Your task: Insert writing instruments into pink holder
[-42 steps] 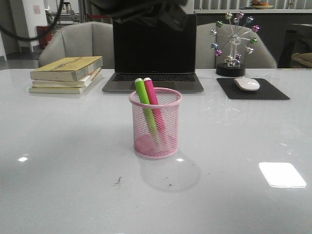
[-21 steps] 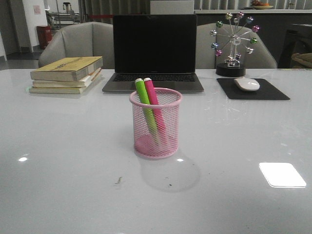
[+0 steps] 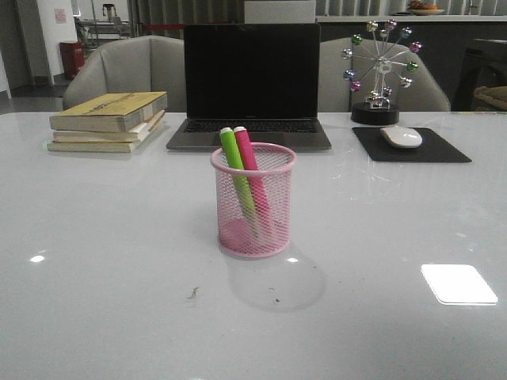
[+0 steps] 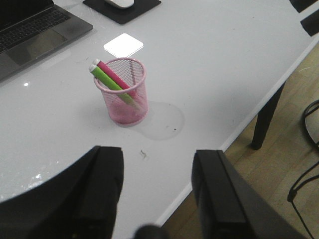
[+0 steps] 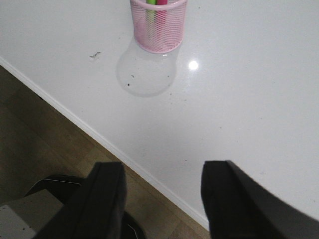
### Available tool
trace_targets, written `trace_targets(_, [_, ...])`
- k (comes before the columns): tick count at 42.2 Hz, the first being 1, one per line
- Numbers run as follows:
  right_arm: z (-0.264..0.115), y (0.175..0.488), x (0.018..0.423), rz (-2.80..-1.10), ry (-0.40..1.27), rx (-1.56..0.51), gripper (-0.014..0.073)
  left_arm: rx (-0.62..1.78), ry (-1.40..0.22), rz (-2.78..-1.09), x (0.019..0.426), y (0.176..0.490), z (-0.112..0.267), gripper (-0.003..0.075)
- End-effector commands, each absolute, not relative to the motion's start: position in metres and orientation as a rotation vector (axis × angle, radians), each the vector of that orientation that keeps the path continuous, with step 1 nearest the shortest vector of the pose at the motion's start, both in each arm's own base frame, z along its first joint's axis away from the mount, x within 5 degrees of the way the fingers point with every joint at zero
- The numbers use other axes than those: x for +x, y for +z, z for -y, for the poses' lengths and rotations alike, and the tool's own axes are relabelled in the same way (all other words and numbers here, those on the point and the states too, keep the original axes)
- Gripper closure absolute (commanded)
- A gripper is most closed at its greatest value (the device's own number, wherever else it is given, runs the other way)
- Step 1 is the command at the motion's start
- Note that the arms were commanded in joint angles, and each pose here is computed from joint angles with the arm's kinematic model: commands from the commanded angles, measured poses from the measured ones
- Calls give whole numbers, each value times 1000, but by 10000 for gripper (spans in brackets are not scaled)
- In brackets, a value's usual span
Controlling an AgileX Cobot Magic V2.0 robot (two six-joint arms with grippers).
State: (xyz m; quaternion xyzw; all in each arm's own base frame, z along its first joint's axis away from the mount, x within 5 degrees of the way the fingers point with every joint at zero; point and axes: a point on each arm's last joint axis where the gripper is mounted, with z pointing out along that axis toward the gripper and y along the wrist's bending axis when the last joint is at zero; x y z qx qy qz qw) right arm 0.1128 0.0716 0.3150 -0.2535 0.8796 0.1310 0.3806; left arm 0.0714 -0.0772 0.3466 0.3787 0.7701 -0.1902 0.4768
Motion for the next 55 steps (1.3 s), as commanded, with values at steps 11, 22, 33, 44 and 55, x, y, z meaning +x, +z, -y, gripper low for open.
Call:
trace_targets(11, [-72, 327, 115, -2171, 342, -624, 141, 873, -496, -1771, 58, 357, 64, 328])
trace_targets(22, [-72, 327, 115, -2172, 341, -625, 141, 805, -484, -1826, 61, 355, 61, 329])
trace_targets(33, [-72, 327, 115, -2172, 341, -625, 316, 805, -485, -1837, 60, 355, 61, 482])
trace_targets(44, [-72, 327, 115, -2174, 341, -625, 538, 791, -527, -1835, 59, 356, 62, 629])
trace_targets(55, [-75, 327, 113, -2188, 417, -598, 539, 791, -527, -1835, 59, 356, 62, 629])
